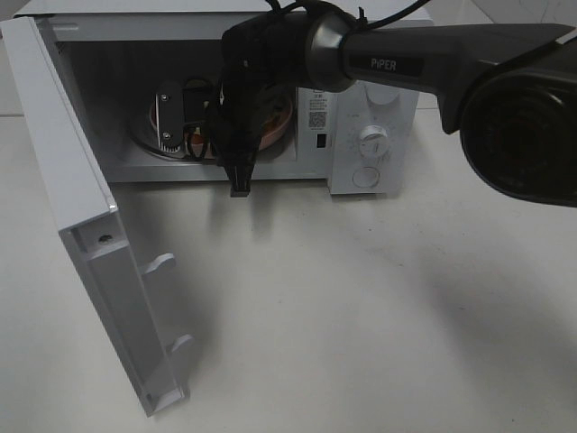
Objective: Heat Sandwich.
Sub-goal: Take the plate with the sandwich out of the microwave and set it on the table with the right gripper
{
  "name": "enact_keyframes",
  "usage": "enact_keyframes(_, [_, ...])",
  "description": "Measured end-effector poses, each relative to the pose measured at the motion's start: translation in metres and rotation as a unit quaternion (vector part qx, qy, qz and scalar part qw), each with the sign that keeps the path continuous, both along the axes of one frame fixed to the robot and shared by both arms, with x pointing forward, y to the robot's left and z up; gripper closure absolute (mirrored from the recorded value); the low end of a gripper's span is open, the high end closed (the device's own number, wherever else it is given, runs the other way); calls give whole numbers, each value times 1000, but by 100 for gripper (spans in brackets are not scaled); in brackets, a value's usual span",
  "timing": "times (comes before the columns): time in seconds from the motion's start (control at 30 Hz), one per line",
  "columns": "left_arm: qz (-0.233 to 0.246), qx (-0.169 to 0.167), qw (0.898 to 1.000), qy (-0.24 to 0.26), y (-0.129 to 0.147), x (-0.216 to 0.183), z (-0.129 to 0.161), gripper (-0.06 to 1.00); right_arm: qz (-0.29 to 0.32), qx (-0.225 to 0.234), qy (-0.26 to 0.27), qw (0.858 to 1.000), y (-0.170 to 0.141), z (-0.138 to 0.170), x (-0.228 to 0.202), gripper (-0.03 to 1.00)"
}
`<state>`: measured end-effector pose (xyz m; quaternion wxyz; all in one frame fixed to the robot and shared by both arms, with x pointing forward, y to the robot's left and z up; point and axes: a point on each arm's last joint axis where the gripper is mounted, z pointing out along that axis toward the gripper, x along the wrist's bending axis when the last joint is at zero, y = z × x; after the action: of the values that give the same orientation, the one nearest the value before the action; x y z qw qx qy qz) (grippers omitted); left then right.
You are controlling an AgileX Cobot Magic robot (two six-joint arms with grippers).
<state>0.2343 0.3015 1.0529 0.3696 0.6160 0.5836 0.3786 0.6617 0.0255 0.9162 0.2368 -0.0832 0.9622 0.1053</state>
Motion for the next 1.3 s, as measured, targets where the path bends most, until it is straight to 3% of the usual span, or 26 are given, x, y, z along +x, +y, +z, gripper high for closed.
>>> enact_keyframes(1.3, [0,0,1000,0,0,0,0,-2,60,-18,1,998,-20,20,-52,88])
